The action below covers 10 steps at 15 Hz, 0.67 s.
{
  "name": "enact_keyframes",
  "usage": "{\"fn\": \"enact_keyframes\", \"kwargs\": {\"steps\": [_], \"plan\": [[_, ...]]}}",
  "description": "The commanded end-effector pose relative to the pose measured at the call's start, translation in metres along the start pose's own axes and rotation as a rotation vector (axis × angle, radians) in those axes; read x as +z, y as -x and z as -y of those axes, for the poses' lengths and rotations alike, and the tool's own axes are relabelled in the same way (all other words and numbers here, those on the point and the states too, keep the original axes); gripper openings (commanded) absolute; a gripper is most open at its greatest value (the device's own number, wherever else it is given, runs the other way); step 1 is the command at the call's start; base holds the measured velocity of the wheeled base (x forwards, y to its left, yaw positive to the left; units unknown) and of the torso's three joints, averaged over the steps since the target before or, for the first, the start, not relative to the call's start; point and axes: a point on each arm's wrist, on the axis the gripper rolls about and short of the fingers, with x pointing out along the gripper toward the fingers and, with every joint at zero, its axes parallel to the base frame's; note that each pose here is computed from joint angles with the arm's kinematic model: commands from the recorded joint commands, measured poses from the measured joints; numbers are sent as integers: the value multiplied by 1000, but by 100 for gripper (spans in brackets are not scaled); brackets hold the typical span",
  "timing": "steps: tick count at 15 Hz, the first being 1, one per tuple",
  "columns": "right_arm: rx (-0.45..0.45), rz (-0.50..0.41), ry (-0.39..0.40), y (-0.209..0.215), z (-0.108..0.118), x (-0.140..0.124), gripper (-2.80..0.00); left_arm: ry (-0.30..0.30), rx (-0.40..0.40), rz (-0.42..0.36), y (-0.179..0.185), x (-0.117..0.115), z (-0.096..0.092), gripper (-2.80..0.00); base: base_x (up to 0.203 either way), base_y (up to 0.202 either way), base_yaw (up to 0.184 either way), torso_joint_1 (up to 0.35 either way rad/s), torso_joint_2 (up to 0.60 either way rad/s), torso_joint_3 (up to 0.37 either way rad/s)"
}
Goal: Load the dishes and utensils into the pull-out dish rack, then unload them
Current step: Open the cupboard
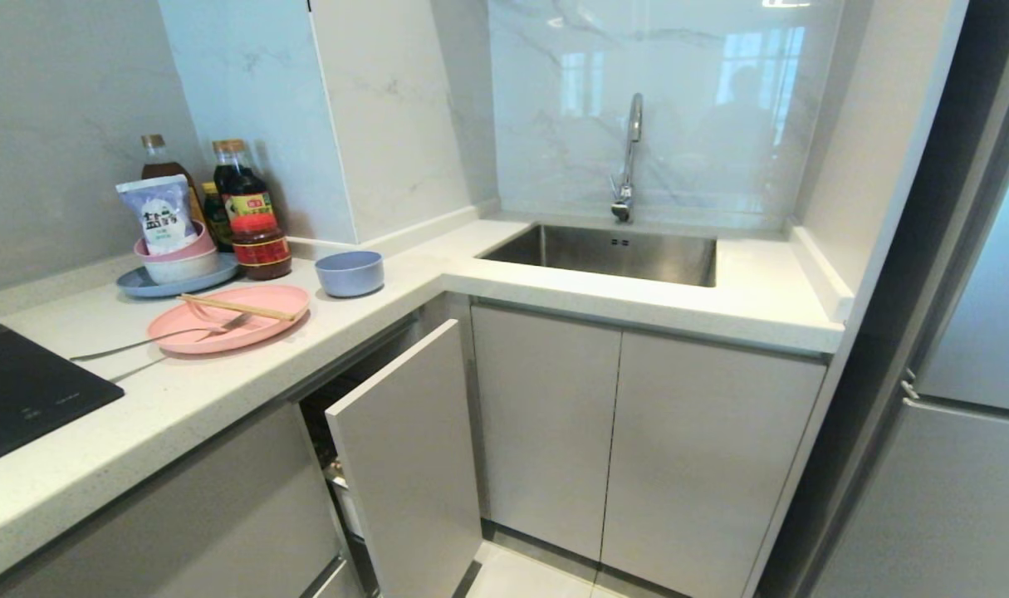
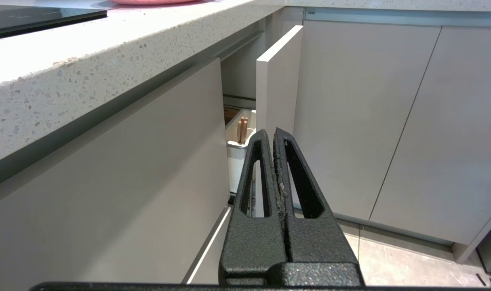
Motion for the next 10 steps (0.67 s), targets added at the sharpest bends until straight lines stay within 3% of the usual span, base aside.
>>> {"fn": "enact_keyframes", "kwargs": {"steps": [1,10], "plan": [[-1,0,0,0,0,0,-280,0,0,0,0,0,0,-280,0,0,0,0,0,0],[1,0,0,0,0,0,-280,0,-1,0,0,0,0,-280,0,0,0,0,0,0]]}}
